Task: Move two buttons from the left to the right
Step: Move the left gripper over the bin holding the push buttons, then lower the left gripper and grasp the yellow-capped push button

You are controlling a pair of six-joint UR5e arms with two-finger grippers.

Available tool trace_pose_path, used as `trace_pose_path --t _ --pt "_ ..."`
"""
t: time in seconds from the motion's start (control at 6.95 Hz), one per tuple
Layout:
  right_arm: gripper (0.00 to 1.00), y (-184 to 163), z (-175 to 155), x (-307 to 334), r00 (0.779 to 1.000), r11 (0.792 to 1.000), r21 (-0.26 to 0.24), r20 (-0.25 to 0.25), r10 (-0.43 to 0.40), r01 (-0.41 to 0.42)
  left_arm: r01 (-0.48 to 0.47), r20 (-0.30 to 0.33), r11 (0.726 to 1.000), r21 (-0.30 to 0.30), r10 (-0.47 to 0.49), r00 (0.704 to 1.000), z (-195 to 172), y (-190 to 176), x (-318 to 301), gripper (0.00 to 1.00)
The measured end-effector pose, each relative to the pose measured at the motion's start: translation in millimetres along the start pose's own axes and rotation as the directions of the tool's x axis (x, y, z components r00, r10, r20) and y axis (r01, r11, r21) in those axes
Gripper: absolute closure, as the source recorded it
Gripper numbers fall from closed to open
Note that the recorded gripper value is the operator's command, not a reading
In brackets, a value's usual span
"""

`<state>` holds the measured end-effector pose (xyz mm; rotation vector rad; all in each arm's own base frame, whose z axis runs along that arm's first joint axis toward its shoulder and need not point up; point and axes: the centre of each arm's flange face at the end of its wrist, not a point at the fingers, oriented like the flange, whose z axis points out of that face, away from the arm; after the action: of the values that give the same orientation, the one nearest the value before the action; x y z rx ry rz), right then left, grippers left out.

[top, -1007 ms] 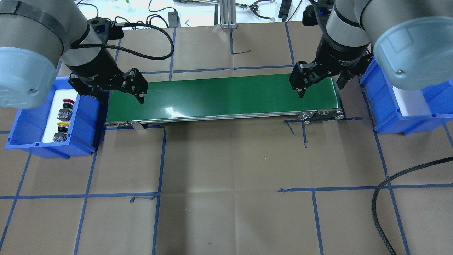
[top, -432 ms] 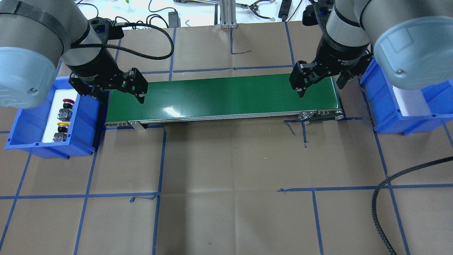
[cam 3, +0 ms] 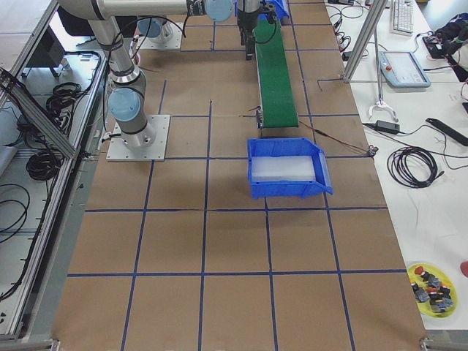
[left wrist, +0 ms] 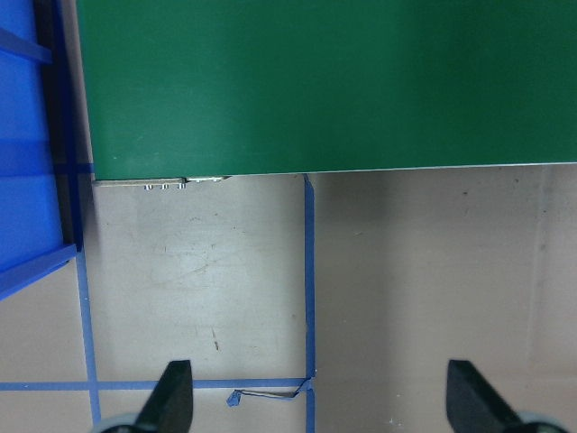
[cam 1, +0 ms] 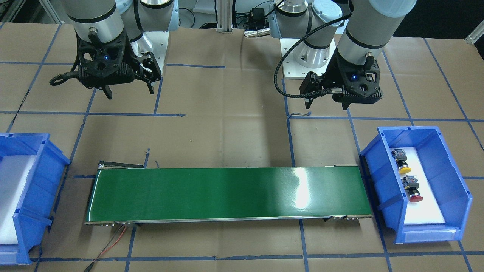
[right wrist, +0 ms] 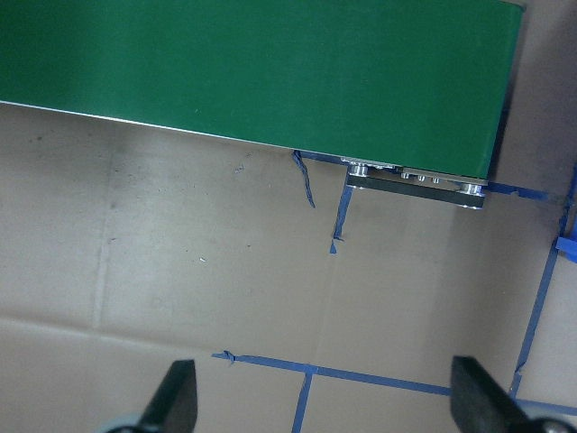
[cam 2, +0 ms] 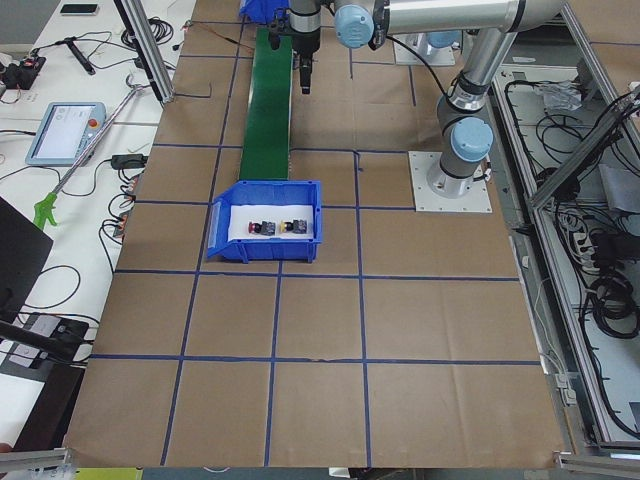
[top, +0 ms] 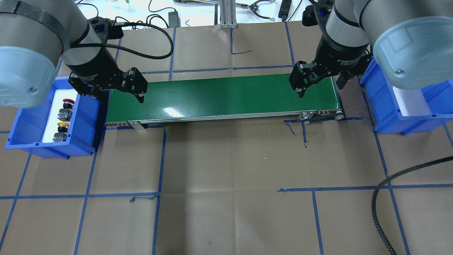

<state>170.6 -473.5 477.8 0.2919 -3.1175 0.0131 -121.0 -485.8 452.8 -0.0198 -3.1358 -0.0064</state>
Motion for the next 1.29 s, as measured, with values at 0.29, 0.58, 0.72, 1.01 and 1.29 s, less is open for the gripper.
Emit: trace_pose_path --t 0.29,0.58,0.72,1.01,1.29 --pt "0.0 0 0 1 1.0 1.0 -0.001 0.0 0.001 -0.001 0.001 0.0 1.0 0.003 -0.001 1.0 -2 1 -1 0.0" --pt "0.0 0 0 1 1.0 1.0 -0.001 0.0 0.001 -0.001 -0.002 0.001 1.0 0.004 0.002 1.0 -2 2 -4 0.0" --pt "0.0 0 0 1 1.0 1.0 -0.001 0.001 0.001 -0.001 -0.015 0.004 1.0 0.007 0.015 1.0 -2 1 -8 0.0" --pt "0.0 0 0 1 1.0 1.0 0.0 0.001 0.001 -0.001 0.008 0.007 1.0 0.013 -0.008 1.0 -2 -6 -50 0.0" --pt "0.0 0 0 1 1.0 1.0 0.0 0.001 0.001 -0.001 0.07 0.004 0.997 0.013 -0.07 0.998 -2 -11 -129 0.0"
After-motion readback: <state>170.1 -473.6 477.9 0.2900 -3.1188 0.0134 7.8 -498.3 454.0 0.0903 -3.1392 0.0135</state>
